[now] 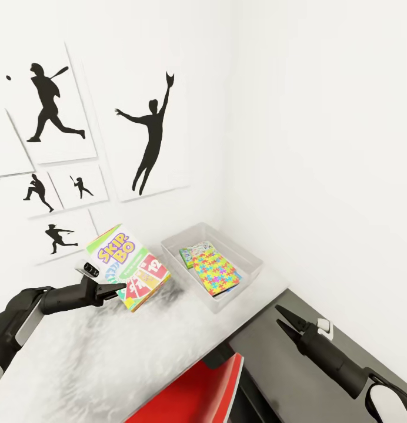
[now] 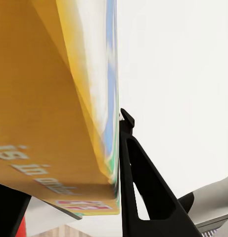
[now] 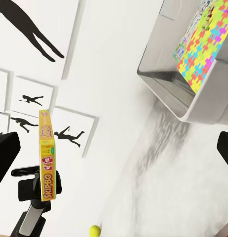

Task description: Put all the toys in the child's room - the three board games (two on the bed and one on the table), the two jigsaw puzzles on the table, and the tennis ball on the table - inside the toy box on the table in the child's room.

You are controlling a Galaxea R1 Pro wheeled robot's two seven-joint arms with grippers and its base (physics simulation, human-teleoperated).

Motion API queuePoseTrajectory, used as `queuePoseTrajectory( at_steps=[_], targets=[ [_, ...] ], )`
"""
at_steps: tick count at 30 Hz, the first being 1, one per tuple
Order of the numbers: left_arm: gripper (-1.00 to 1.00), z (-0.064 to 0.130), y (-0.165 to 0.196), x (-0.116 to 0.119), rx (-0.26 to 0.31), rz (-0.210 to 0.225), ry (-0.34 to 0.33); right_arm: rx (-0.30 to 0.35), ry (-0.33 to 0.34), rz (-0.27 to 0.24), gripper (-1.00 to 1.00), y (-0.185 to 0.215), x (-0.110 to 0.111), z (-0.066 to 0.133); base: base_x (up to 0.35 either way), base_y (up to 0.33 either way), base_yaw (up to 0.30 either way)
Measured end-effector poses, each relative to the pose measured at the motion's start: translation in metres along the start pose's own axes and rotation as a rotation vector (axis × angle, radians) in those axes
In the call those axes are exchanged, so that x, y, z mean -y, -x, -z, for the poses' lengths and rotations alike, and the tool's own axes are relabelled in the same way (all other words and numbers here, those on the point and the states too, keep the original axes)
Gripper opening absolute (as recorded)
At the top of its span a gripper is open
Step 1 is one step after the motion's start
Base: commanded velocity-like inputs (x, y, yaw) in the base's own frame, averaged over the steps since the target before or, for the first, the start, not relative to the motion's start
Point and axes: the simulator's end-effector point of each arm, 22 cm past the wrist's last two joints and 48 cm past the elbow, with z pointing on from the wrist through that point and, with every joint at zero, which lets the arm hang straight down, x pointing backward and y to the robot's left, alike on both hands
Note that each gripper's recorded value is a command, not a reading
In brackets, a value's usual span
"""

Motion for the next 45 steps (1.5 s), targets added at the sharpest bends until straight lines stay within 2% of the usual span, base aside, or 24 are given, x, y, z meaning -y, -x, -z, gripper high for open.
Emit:
queuePoseTrajectory(
  at_steps=[16, 24, 27, 29, 30, 32, 35, 38, 42, 45],
  targets=[
    [-1.00, -0.002, -0.001, 0.000, -0.002, 0.001, -0.004, 0.000, 0.000, 0.000, 1.00, 0.000, 0.000, 0.000, 0.000, 0.000, 0.000],
    [-1.00, -0.010, -0.001, 0.000, -0.013, 0.001, -0.008, 0.000, -0.004, 0.005, 1.00, 0.002, 0.001, 0.001, 0.000, 0.000, 0.000],
    [-1.00, -0.035, 0.020, 0.015, -0.015, -0.042, -0.046, 0.001, -0.004, 0.005, 1.00, 0.002, 0.001, 0.002, 0.000, 0.000, 0.000],
    [-1.00, -0.063, 0.037, 0.007, -0.029, -0.058, 0.004, 0.003, -0.004, 0.004, 1.00, 0.003, 0.001, 0.002, 0.000, 0.000, 0.000],
    [-1.00, -0.070, 0.041, 0.003, -0.031, -0.057, 0.019, 0.003, -0.004, 0.004, 1.00, 0.003, 0.001, 0.002, 0.000, 0.000, 0.000],
    [-1.00, -0.098, 0.056, -0.012, -0.044, -0.033, 0.075, 0.005, -0.005, 0.005, 1.00, 0.004, 0.002, 0.002, 0.000, 0.000, 0.000],
    [-1.00, -0.134, 0.082, -0.016, -0.055, 0.011, 0.110, 0.006, -0.006, 0.006, 1.00, 0.004, 0.002, 0.003, 0.000, 0.000, 0.000],
    [-1.00, -0.157, 0.094, -0.020, -0.069, 0.026, 0.166, 0.008, -0.006, 0.007, 1.00, 0.005, 0.002, 0.003, 0.000, 0.000, 0.000],
    [-1.00, -0.191, 0.093, -0.045, -0.106, 0.009, 0.330, 0.008, -0.008, 0.010, 1.00, 0.006, 0.002, 0.004, 0.000, 0.000, 0.000],
    [-1.00, -0.207, 0.091, -0.056, -0.121, -0.003, 0.408, 0.008, -0.008, 0.010, 1.00, 0.006, 0.002, 0.004, 0.000, 0.000, 0.000]
  ],
)
